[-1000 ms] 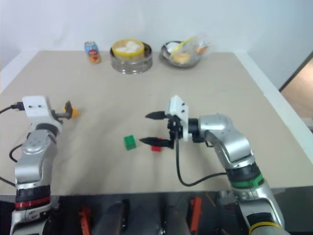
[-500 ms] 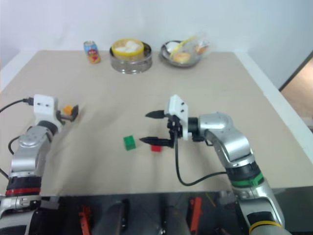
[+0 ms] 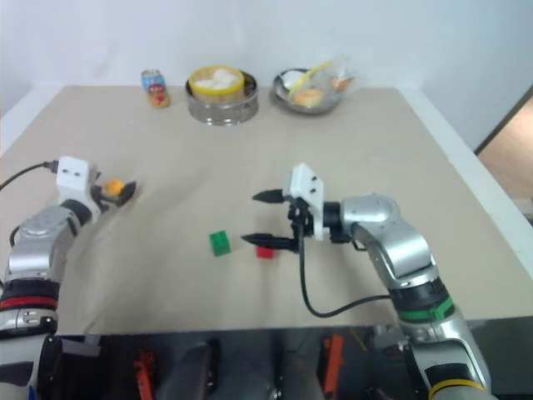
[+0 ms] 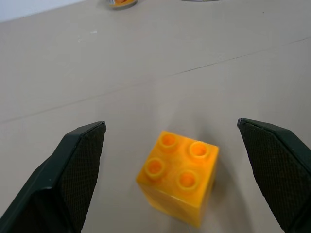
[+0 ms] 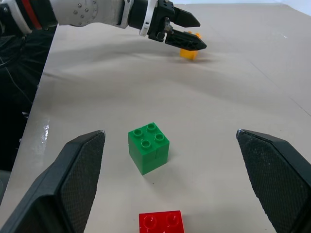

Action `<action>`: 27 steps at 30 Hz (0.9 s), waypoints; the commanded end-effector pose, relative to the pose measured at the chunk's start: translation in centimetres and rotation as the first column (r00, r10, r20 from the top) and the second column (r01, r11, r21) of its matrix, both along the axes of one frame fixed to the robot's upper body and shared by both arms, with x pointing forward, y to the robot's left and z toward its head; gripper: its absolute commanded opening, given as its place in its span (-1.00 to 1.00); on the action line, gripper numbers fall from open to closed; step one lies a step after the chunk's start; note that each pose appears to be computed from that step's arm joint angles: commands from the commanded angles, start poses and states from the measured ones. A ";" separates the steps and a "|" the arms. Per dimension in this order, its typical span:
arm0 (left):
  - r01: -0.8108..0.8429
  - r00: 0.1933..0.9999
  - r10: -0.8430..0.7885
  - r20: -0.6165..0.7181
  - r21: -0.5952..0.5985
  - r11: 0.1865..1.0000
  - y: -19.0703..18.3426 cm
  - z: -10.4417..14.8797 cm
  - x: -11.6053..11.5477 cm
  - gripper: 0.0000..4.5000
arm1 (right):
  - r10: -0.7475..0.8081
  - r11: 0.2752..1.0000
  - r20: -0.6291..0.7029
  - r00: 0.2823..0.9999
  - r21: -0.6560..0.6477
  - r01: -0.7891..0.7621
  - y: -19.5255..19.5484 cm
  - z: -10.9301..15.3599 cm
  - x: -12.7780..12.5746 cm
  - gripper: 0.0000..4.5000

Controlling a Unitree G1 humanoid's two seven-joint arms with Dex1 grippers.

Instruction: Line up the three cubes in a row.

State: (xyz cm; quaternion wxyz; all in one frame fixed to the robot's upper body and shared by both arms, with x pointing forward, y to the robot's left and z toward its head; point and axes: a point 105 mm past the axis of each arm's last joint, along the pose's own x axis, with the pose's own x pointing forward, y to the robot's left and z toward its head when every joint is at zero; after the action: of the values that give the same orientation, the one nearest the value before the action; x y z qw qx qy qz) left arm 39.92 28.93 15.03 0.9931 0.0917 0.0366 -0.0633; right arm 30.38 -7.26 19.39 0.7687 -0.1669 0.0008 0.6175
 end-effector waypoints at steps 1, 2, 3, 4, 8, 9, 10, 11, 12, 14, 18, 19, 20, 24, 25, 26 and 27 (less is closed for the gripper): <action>0.038 0.999 -0.038 0.017 0.003 0.999 0.5 1.4 0.2 1.00 | 0.011 1.000 0.057 0.998 0.013 -0.012 -0.1 1.5 -0.5 1.00; 0.053 0.999 -0.053 0.007 0.010 0.999 0.3 1.3 0.2 1.00 | 0.011 1.000 0.057 0.998 0.012 -0.012 -0.1 1.5 -0.5 1.00; 0.064 0.998 -0.064 -0.003 0.012 0.998 0.2 1.1 0.2 1.00 | 0.011 1.000 0.057 0.998 0.010 -0.011 -0.1 1.5 -0.5 1.00; 0.073 0.997 -0.073 -0.008 0.009 0.997 0.0 1.0 0.3 1.00 | 0.011 1.000 0.057 0.998 0.010 -0.011 -0.1 1.5 -0.5 1.00; 0.091 0.995 -0.090 -0.035 0.021 0.996 0.2 0.7 0.5 1.00 | 0.009 1.000 0.058 0.998 0.006 -0.009 -0.2 1.5 -0.5 1.00; 0.102 0.994 -0.100 -0.045 0.039 0.994 0.3 0.6 0.5 1.00 | 0.009 1.000 0.058 0.998 0.005 -0.009 -0.2 1.5 -0.5 1.00; 0.108 0.993 -0.106 -0.051 0.046 0.993 0.5 0.5 0.6 1.00 | 0.009 1.000 0.057 0.998 0.004 -0.009 -0.2 1.5 -0.5 1.00; 0.104 0.993 -0.101 -0.052 0.051 0.993 0.8 0.6 0.6 1.00 | 0.009 1.000 0.058 0.998 0.002 -0.009 -0.2 1.5 -0.5 1.00; 0.098 0.994 -0.095 -0.052 0.058 0.994 1.2 0.8 0.8 1.00 | 0.009 1.000 0.058 0.998 0.001 -0.009 -0.2 1.5 -0.5 1.00; 0.101 0.994 -0.097 -0.051 0.077 0.992 1.7 1.1 1.0 1.00 | 0.009 1.000 0.059 0.998 0.000 -0.009 -0.3 1.5 -0.4 1.00; 0.149 0.987 -0.142 -0.072 0.101 0.984 1.8 1.3 1.2 0.61 | 0.010 1.000 0.061 0.998 -0.003 -0.010 -0.2 1.6 -0.3 1.00; 0.172 0.983 -0.164 -0.082 0.098 0.980 1.7 1.2 1.3 0.43 | 0.011 1.000 0.061 0.998 -0.003 -0.011 -0.2 1.6 -0.3 1.00; 0.200 0.977 -0.191 -0.097 0.099 0.975 1.4 1.1 1.3 0.32 | 0.011 1.000 0.062 0.998 -0.004 -0.011 -0.3 1.7 -0.3 1.00; 0.272 0.954 -0.258 -0.153 0.075 0.959 0.4 0.2 1.2 -0.27 | 0.011 1.000 0.065 0.998 -0.008 -0.010 -0.3 1.7 -0.2 1.00; 0.275 0.951 -0.262 -0.164 0.066 0.959 0.3 0.0 1.2 -0.40 | 0.010 1.000 0.067 0.998 -0.010 -0.010 -0.4 1.7 -0.2 1.00; 0.274 0.950 -0.260 -0.170 0.063 0.960 0.3 -0.2 1.2 -0.39 | 0.010 1.000 0.067 0.998 -0.010 -0.009 -0.4 1.7 -0.3 1.00; 0.270 0.951 -0.256 -0.174 0.057 0.961 0.3 -0.3 1.3 -0.39 | 0.009 1.000 0.068 0.998 -0.011 -0.008 -0.4 1.6 -0.3 1.00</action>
State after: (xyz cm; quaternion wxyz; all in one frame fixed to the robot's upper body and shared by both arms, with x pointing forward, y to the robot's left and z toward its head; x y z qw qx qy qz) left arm 41.15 29.08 14.22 0.9661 0.1242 0.1082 -0.1987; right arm 30.28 -7.57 19.44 0.7671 -0.1760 0.0062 0.6169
